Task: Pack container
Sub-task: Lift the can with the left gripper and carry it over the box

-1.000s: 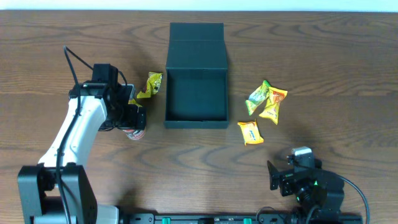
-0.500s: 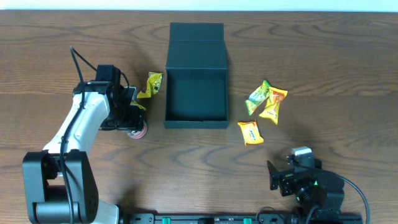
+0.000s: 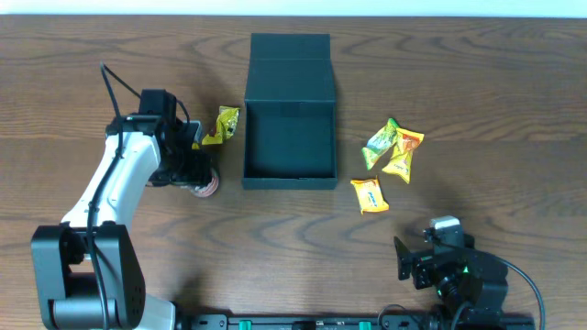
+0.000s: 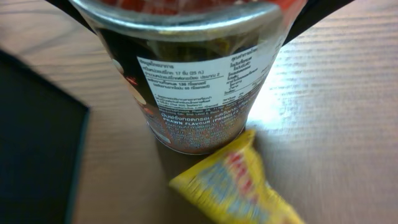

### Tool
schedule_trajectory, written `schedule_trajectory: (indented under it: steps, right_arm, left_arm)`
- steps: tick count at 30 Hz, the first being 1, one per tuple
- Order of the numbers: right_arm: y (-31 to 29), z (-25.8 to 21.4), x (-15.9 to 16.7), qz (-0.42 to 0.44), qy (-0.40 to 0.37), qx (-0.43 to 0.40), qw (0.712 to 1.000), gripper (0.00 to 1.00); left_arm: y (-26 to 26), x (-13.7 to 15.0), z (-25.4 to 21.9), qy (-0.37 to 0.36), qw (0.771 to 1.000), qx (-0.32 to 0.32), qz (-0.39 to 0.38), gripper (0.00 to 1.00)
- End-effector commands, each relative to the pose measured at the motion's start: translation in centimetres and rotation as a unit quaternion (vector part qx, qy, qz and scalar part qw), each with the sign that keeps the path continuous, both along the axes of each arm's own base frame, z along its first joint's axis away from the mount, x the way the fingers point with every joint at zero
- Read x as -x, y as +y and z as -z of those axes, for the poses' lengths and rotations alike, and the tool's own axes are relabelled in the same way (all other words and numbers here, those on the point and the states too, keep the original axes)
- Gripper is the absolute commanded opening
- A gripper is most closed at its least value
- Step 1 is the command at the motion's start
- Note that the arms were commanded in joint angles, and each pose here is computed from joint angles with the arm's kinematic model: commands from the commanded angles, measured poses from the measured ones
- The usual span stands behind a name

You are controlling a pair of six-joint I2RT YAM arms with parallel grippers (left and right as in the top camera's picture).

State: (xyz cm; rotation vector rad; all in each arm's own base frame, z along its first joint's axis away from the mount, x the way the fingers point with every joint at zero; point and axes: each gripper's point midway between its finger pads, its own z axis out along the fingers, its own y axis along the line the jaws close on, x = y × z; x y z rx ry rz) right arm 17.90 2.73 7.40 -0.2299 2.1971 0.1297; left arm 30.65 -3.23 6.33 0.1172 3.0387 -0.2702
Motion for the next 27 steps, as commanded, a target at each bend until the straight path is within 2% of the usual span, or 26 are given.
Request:
schedule_trajectory:
  steps: [1, 7, 10, 14, 18, 27]
  right_arm:
    - [0.1, 0.3, 0.1, -0.006, 0.002, 0.001, 1.0, 0.99]
    - [0.1, 0.3, 0.1, -0.006, 0.002, 0.001, 1.0, 0.99]
    - [0.1, 0.3, 0.1, -0.006, 0.002, 0.001, 1.0, 0.99]
    - [0.1, 0.3, 0.1, -0.006, 0.002, 0.001, 1.0, 0.99]
    - [0.1, 0.3, 0.1, -0.006, 0.002, 0.001, 1.0, 0.99]
    - [0.1, 0.3, 0.1, -0.006, 0.002, 0.001, 1.0, 0.99]
  left_arm:
    - [-1.2, -2.0, -2.3, -0.03, 0.999, 0.033, 0.005, 0.66]
    - [-3.3, -4.8, -7.1, -0.082, 0.992, 0.097, 0.018, 0.66]
    - [-5.8, -6.2, -10.6, -0.119, 0.977, 0.175, 0.038, 0.66]
    - [-9.1, -7.1, -14.5, -0.151, 0.942, 0.294, 0.054, 0.66]
    - [-11.6, -6.7, -15.9, -0.136, 0.919, 0.366, 0.056, 0.66]
    - [-17.6, -5.7, -14.5, -0.063, 0.897, 0.436, 0.028, 0.66]
